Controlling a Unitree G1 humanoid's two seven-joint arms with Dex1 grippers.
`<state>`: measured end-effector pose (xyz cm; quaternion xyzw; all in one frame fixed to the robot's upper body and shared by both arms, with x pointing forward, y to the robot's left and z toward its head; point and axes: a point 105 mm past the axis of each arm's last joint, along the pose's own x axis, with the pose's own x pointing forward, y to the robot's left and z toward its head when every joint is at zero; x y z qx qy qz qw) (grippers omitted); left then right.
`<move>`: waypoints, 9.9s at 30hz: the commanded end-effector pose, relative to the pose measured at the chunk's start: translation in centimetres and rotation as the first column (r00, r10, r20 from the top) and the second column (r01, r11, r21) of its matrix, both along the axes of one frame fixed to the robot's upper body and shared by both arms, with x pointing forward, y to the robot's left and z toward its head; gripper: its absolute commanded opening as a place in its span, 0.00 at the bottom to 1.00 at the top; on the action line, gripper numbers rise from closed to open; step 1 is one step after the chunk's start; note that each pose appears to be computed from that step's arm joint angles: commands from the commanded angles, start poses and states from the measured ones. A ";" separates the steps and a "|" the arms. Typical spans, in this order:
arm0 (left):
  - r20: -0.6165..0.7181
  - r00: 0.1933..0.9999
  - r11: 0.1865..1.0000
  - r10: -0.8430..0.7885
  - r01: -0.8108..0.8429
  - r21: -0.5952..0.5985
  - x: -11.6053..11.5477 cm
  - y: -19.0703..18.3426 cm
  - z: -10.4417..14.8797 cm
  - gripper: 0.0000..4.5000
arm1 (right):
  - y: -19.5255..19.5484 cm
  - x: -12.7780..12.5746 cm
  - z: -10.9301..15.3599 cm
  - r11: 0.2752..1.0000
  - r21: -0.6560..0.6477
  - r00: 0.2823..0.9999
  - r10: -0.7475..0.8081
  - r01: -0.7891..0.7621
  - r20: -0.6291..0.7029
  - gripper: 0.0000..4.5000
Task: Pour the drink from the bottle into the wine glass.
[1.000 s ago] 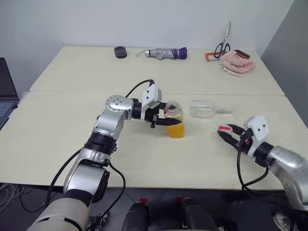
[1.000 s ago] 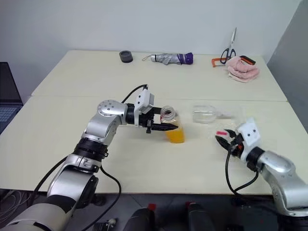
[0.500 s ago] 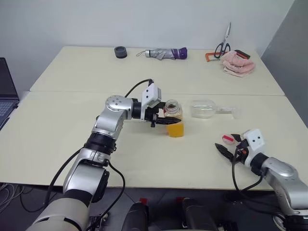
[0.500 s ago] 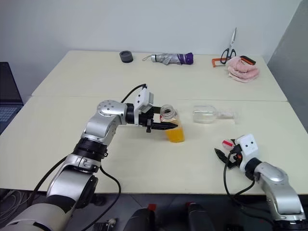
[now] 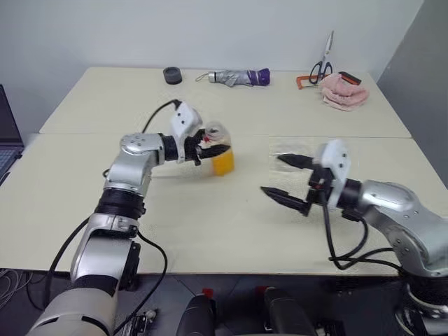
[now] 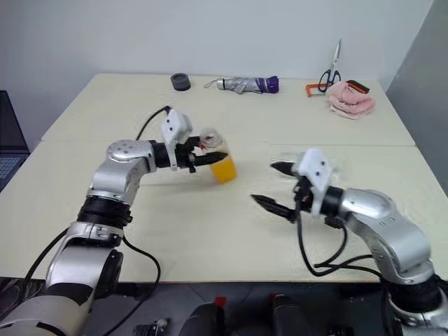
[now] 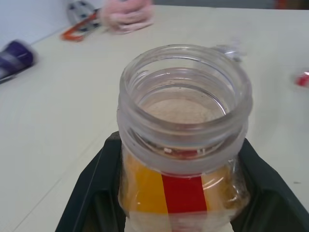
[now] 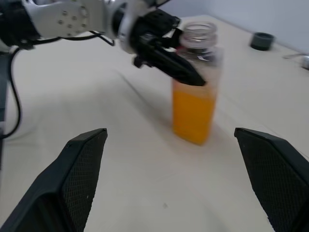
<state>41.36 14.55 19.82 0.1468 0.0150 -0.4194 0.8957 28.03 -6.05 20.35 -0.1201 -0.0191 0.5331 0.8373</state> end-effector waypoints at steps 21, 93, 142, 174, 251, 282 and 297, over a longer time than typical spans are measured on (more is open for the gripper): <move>-0.057 0.735 0.728 0.675 -0.677 -0.106 3.7 13.1 0.9 0.48 | 7.4 2.4 1.4 0.989 -0.033 0.987 0.147 -0.145 0.067 1.00; 0.013 0.934 0.934 -0.356 0.356 0.026 -9.2 -4.2 -2.1 0.99 | -15.5 10.8 -7.1 0.291 -0.422 0.461 -0.079 0.859 0.884 1.00; -0.085 0.990 0.979 0.112 -0.125 -0.159 -10.1 6.1 -2.1 1.00 | 7.0 12.4 -6.8 0.879 0.254 0.902 -0.429 0.403 0.053 0.02; -0.021 0.998 0.993 0.063 -0.064 -0.103 -10.9 6.1 2.9 1.00 | 6.7 10.2 -13.3 0.923 0.183 0.941 -0.332 0.338 -0.059 0.02; 0.083 0.748 0.744 0.659 -0.631 -0.220 -1.3 13.3 -2.4 1.00 | -2.8 -3.2 -4.8 0.996 0.066 0.997 -0.061 0.064 -0.046 0.99; 0.054 0.775 0.757 0.630 -0.597 -0.265 3.0 12.7 0.7 1.00 | -1.7 -2.8 -3.5 0.998 0.052 0.999 -0.034 0.033 0.012 0.99; 0.042 0.771 0.749 0.635 -0.601 -0.280 3.5 12.9 1.0 0.52 | -1.3 -2.8 -3.4 0.998 0.052 1.000 -0.025 0.024 0.018 1.00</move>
